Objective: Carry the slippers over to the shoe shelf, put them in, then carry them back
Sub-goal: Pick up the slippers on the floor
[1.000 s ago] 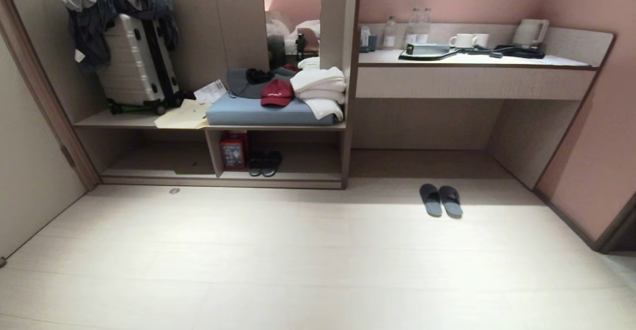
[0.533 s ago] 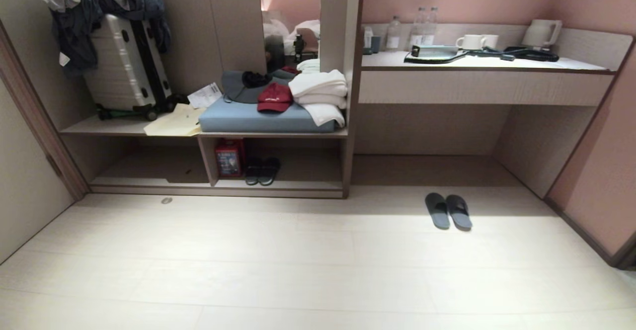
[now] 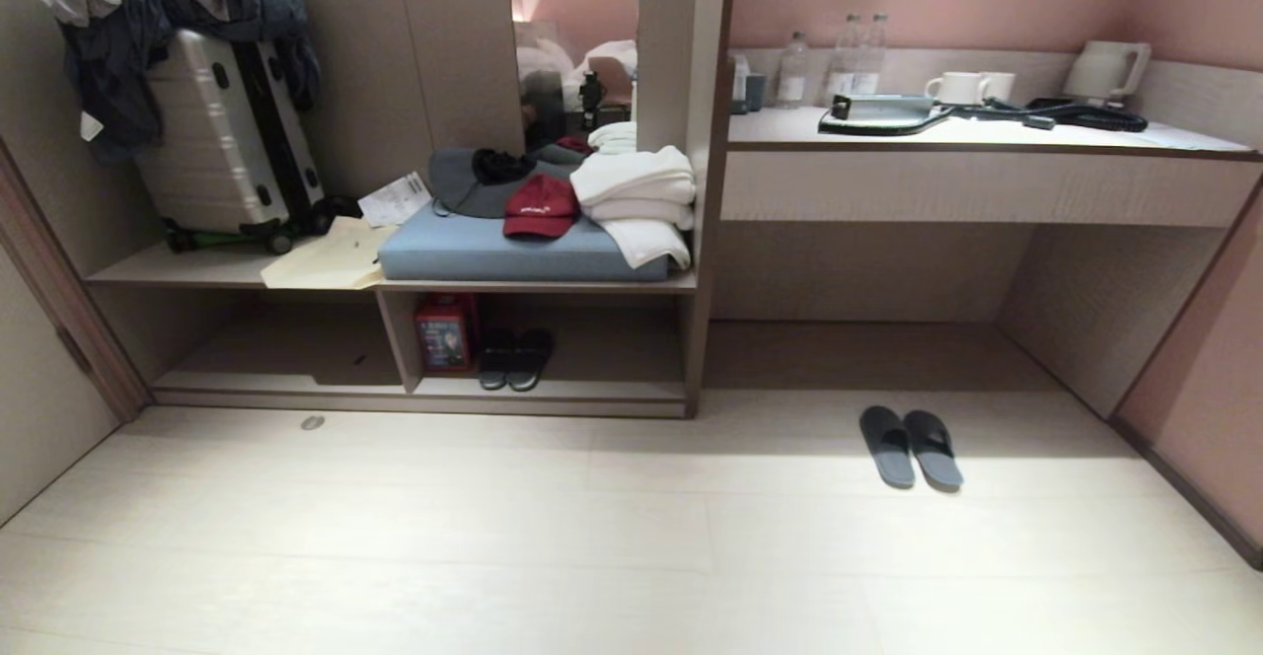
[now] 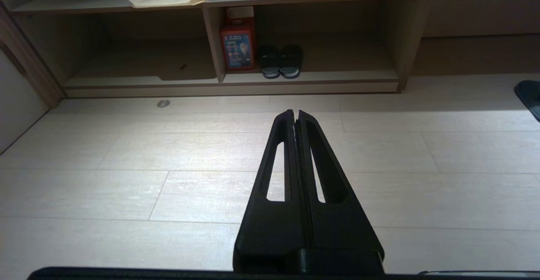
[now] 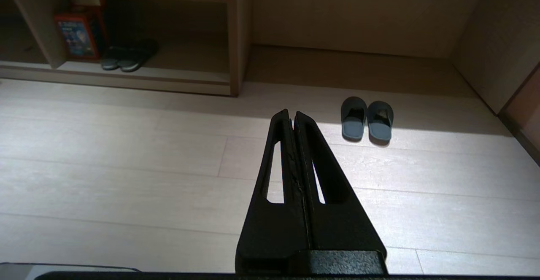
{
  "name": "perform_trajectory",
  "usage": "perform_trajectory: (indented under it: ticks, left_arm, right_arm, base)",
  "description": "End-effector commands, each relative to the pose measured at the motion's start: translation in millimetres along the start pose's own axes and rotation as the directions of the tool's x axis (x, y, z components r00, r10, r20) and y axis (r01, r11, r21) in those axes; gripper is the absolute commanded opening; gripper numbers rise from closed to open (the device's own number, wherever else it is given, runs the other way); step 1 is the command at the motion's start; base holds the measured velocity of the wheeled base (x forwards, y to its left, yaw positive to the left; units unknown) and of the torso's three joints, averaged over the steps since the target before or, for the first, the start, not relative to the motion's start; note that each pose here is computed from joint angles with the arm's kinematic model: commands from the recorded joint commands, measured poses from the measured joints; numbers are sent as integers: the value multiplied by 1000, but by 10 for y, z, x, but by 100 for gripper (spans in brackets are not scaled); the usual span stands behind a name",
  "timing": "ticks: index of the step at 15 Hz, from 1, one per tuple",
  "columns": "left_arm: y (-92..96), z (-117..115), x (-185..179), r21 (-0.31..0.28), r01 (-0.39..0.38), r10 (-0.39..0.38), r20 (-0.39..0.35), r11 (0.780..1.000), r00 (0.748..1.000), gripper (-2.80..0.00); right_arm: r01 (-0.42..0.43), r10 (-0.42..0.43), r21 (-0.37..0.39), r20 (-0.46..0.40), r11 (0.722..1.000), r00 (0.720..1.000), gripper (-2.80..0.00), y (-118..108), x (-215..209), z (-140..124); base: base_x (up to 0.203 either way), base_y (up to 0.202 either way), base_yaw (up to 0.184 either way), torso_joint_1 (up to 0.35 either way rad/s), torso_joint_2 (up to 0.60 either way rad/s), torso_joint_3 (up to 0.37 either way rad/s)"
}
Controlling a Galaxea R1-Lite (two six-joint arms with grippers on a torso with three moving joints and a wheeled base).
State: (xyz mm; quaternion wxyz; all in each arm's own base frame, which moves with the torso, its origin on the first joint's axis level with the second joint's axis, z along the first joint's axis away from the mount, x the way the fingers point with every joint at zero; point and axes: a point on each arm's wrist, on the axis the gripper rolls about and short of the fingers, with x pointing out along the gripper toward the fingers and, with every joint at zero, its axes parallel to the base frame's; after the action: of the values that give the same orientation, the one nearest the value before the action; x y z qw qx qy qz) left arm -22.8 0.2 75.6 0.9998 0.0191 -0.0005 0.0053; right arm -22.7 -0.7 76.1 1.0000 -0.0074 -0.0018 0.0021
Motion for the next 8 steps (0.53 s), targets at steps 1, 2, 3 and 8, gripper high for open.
perform_trajectory:
  ticks: [1, 2, 3, 8]
  left_arm:
    - [0, 0, 0, 0, 0, 0, 0, 1000, 1000, -280]
    - [0, 0, 0, 0, 0, 0, 0, 1000, 1000, -280]
    - [0, 0, 0, 0, -1, 1, 0, 1000, 1000, -280]
    - [-1, 0, 0, -1, 0, 0, 0, 1000, 1000, -280]
  right_arm:
    - [0, 0, 0, 1, 1000, 1000, -280, 0, 0, 1]
    - [0, 0, 0, 1, 1000, 1000, -280, 0, 0, 1]
    - [0, 0, 0, 0, 1000, 1000, -280, 0, 1, 1]
    - [0, 0, 0, 1, 1000, 1000, -280, 0, 0, 1]
  base:
    - [195, 0, -5, 2, 7, -2]
    - [191, 0, 2, 2, 2, -2]
    - [198, 0, -3, 6, -1, 2]
    - [196, 0, 0, 3, 6, 2]
